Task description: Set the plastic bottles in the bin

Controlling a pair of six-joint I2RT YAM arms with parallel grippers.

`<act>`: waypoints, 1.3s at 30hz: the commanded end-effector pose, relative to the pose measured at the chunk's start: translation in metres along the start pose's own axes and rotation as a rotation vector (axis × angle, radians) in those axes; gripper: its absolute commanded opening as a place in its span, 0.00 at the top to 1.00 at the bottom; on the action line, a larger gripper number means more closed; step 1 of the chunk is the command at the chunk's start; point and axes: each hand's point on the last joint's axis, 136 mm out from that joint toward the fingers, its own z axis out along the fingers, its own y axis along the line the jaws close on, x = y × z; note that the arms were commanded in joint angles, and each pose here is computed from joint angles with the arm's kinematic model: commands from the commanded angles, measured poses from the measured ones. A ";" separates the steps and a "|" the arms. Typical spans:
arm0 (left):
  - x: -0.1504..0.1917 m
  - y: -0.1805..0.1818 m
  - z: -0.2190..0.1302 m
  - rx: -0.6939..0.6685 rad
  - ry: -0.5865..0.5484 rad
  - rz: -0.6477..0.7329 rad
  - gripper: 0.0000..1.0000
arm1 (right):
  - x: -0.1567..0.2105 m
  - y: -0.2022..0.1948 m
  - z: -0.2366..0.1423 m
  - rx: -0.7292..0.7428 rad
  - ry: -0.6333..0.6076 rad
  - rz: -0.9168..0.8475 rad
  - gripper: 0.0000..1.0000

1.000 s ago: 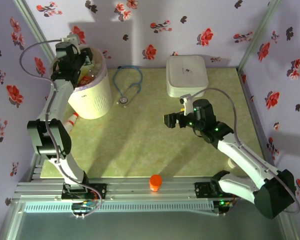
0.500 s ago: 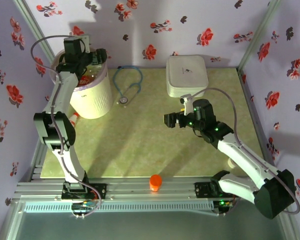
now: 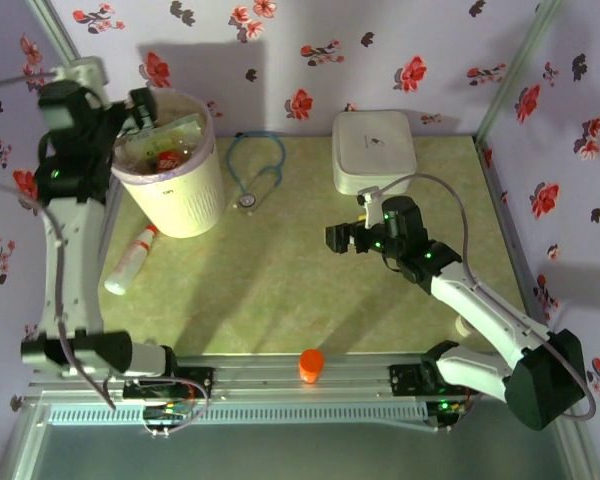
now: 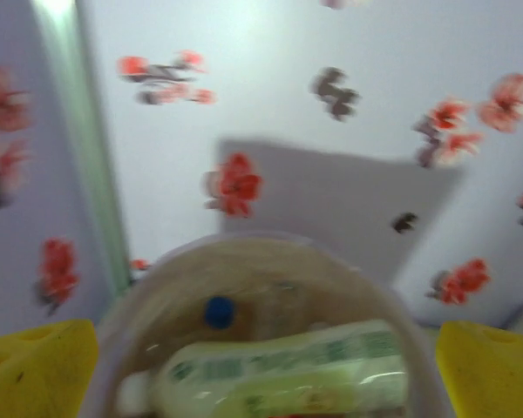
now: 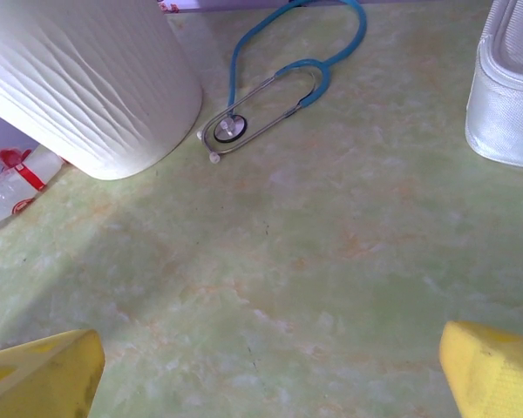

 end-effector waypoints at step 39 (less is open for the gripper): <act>0.383 0.182 0.001 -0.498 0.743 -0.410 0.00 | 0.010 -0.046 -0.010 0.100 -0.029 0.040 0.01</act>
